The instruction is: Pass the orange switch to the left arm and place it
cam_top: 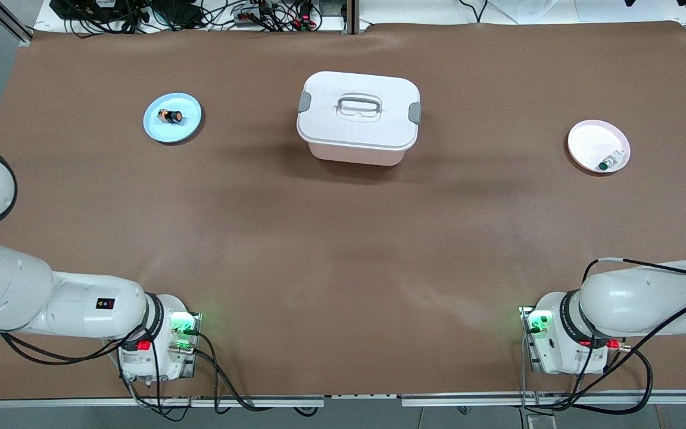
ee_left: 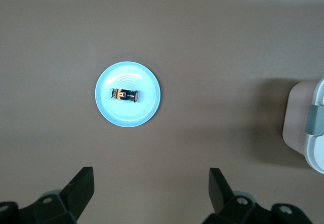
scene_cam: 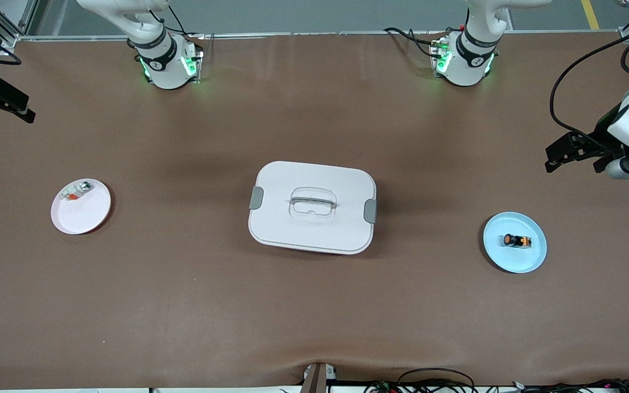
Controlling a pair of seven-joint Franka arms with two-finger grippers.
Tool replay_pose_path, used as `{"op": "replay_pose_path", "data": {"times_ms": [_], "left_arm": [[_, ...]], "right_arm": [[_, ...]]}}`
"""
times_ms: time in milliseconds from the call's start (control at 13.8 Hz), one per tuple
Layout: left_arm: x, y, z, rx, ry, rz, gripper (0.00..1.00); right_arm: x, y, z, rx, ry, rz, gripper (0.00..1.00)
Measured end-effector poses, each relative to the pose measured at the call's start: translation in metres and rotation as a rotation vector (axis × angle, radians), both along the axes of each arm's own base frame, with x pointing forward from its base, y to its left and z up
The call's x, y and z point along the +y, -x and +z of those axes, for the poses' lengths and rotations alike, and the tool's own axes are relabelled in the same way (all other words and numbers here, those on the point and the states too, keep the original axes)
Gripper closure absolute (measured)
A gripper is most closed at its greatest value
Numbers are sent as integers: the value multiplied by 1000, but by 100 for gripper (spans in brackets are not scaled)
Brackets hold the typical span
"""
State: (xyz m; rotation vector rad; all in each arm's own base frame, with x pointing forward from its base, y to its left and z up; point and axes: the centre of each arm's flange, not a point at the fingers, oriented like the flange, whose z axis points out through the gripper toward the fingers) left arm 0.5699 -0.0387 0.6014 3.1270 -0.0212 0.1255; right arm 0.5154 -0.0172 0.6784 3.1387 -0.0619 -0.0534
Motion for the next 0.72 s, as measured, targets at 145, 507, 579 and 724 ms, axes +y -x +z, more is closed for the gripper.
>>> {"op": "replay_pose_path", "data": {"times_ms": [145,507,579,724], "left_arm": [[0,2,4,-6,1,-1,0],[3,7,19,-33,3,4,0],[5,9,24,-42,3,8,0],[7,12,30,-53,4,12,0]], "right_arm": [[0,1,-1,5,0,0,0],[0,2,0,0,-2,-3,0],[0,2,0,-3,-3,-3,0],[2,1,1,-10,-30,-4,0]]}}
